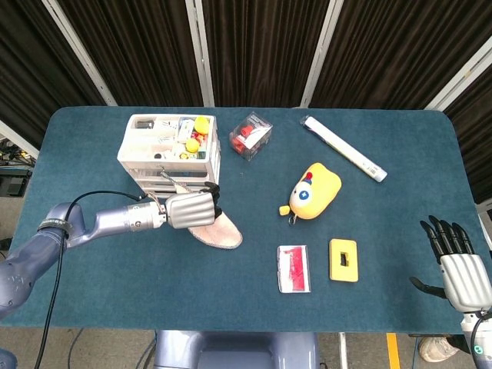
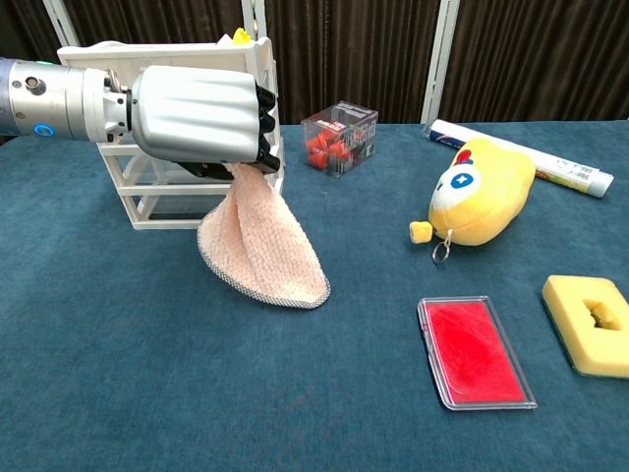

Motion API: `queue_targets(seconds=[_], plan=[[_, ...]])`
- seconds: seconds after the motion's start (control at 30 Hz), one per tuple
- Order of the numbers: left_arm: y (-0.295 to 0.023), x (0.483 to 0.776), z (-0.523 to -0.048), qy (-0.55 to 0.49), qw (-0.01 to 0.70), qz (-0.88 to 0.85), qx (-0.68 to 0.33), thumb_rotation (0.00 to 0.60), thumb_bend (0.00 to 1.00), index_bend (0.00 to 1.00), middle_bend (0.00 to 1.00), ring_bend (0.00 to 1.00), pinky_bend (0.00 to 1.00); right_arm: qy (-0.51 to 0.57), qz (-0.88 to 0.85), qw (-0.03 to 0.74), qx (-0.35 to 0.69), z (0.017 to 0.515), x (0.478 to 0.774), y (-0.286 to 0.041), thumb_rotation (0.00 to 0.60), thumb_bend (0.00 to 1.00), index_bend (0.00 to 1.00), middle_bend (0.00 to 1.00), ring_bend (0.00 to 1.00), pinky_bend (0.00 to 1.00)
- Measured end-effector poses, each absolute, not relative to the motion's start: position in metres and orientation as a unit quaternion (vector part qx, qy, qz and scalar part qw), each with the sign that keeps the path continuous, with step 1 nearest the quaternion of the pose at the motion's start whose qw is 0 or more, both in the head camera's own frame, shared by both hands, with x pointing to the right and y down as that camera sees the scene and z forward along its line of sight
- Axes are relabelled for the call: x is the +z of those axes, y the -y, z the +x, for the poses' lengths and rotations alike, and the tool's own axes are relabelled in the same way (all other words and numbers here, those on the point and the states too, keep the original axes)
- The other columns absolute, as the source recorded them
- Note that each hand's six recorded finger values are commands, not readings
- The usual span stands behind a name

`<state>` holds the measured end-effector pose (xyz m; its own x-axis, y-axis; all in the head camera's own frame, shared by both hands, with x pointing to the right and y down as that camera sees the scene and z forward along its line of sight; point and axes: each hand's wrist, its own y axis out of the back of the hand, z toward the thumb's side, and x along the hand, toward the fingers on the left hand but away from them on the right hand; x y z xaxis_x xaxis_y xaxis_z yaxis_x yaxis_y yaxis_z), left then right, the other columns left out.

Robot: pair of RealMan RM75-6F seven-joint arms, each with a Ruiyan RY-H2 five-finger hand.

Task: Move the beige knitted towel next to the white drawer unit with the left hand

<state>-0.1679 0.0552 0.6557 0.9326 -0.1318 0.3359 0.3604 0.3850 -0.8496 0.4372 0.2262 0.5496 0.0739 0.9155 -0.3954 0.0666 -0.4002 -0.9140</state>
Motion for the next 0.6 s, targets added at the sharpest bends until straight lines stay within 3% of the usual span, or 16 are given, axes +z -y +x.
queue_targets(seconds=[0.6], plan=[[-0.0467,0.6612,-0.1639,0.104,0.823,-0.533,-0.166,0.600,0.64,0.94,0.70,0.56,0.48,0.393,-0.626,0.380,0.556,0.4373,0.5495,-0.2262,0.600,0.01,0.00,0.00,0.00,0.00]])
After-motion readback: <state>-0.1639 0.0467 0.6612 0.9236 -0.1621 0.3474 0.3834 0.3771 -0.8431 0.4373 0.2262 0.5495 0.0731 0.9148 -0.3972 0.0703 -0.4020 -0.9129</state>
